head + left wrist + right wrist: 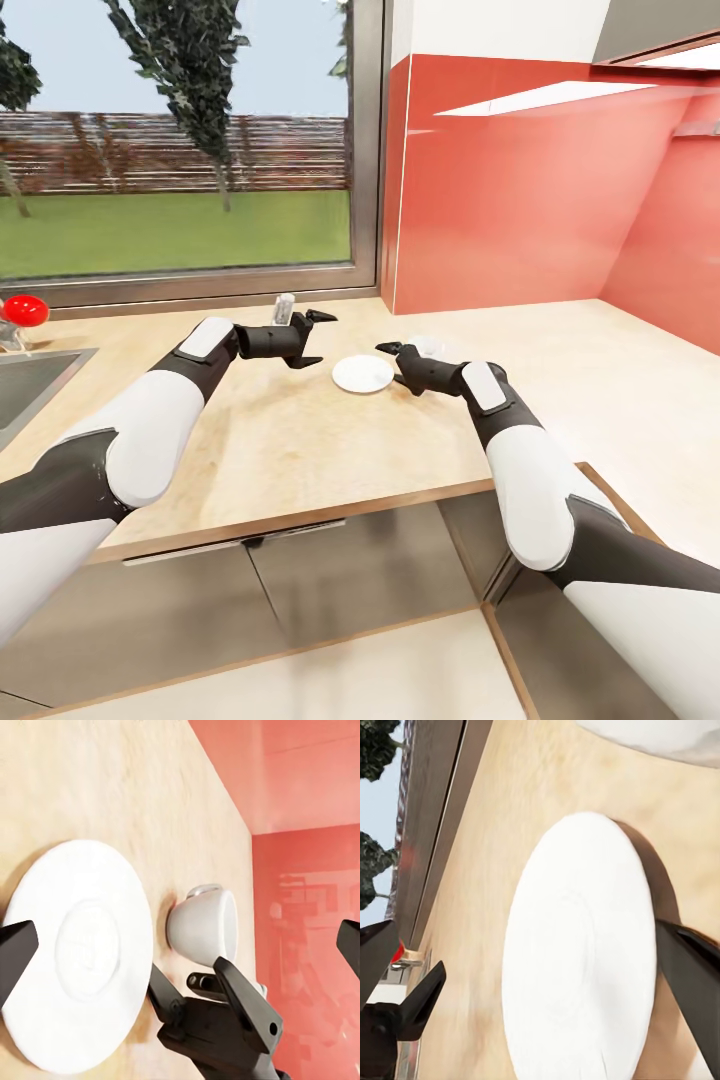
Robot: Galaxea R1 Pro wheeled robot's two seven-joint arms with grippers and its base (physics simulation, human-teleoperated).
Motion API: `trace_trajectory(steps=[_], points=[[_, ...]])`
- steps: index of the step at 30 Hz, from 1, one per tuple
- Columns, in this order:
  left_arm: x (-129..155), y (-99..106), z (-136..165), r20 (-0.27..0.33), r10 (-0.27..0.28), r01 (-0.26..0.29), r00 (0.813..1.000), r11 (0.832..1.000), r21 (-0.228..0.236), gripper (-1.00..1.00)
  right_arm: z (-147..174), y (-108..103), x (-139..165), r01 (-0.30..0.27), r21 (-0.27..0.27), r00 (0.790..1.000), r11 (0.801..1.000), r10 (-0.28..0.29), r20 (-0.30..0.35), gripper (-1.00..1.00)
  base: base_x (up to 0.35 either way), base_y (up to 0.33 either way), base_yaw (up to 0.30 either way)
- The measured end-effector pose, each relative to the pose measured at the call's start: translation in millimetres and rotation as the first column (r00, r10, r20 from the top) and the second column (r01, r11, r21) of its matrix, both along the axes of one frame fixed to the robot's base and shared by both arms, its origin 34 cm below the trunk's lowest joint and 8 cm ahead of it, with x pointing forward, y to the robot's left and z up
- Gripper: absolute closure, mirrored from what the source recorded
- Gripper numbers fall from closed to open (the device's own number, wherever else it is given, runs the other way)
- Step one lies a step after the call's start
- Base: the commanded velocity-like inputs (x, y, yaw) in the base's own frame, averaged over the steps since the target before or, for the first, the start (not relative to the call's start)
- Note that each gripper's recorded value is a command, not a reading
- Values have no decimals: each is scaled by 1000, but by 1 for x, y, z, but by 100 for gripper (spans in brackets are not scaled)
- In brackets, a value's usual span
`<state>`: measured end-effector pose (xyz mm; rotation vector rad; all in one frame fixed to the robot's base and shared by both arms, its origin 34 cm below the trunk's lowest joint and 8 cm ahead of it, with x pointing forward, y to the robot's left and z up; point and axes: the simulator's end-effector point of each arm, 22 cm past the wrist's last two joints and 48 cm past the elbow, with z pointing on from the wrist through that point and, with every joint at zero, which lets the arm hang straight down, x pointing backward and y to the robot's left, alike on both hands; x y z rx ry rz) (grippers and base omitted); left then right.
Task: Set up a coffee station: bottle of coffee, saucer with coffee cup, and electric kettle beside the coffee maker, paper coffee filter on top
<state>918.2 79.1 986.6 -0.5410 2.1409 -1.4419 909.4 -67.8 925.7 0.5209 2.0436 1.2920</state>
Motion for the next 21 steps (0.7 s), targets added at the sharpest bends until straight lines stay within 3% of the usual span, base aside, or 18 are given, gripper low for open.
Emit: trace_trajectory(steps=[14,16,21], points=[[-4,-7,-7,-13,-15,15,1000,1000,13,-100,0,0,0,0,1,1000,1000,0,-1,-100,0,0,0],[-5,-8,-9,-14,-20,20,1000,999,25,-100,0,0,0,0,1,1000,1000,0,-1,-100,0,0,0],[-9,-11,-21,-15,-44,46,999,993,106,-100,0,0,0,0,1,1000,1000,0,-1,-100,0,0,0]])
